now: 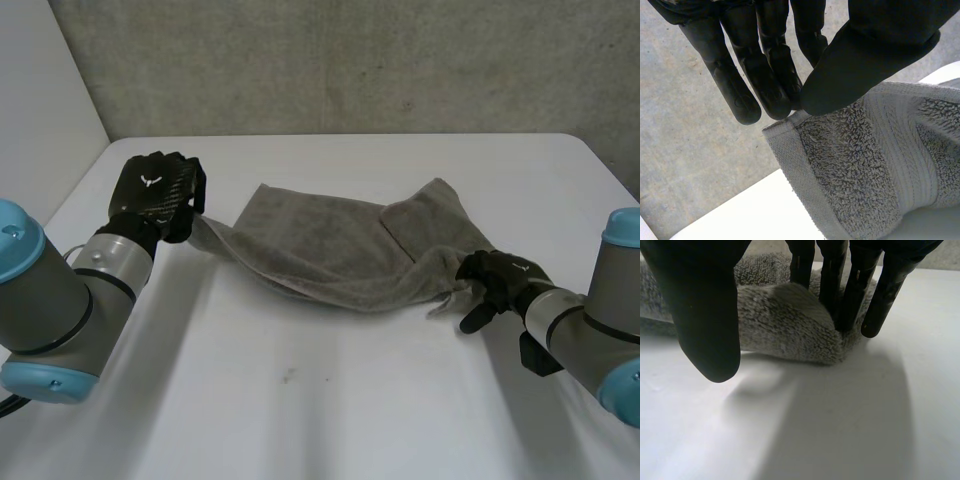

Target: Fold the towel.

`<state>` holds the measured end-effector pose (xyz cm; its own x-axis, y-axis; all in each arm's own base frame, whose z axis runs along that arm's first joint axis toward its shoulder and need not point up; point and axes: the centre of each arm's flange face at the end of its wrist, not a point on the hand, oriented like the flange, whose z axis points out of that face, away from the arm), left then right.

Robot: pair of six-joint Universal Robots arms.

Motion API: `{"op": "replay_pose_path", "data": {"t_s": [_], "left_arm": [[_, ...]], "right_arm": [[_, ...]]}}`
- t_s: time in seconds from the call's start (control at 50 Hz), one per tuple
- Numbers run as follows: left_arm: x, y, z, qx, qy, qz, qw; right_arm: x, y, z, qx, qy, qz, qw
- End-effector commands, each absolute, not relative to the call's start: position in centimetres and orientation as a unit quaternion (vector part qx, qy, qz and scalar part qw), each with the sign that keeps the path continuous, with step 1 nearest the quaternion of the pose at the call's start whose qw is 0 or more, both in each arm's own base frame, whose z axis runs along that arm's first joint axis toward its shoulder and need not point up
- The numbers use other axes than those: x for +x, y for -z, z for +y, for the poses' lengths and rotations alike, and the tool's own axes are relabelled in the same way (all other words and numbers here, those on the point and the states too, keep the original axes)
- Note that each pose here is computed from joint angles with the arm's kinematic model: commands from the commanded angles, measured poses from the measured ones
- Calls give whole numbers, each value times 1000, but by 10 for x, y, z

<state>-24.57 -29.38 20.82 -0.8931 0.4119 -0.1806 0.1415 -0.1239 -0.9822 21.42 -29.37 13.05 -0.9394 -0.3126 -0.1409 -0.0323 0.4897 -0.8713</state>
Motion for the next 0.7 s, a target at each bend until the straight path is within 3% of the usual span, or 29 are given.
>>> {"op": "replay_pose_path", "data": {"t_s": [0.02,0.28,0.34,0.38,0.44,0.48,0.66,0.7], "left_arm": [[-246,-207,-294,-212,-719,-656,94],[-246,-206,-294,-212,-717,-658,93],[-245,-208,-293,-212,-717,-657,90],[-243,-211,-295,-210,-720,-656,89],[-240,-216,-295,-207,-722,-654,85],[-234,-228,-291,-203,-725,-653,80],[-210,-249,-274,-198,-701,-683,56],[-200,-260,-265,-209,-694,-688,28]], "right_arm": [[217,-126,-302,-104,499,850,137],[222,-135,-320,-112,548,819,133],[220,-157,-329,-114,574,801,128],[222,-196,-327,-150,600,777,122],[224,-214,-321,-182,600,770,117],[223,-238,-312,-246,583,768,100],[197,-266,-297,-395,506,767,-5],[190,-284,-286,-439,498,746,-44]]}}
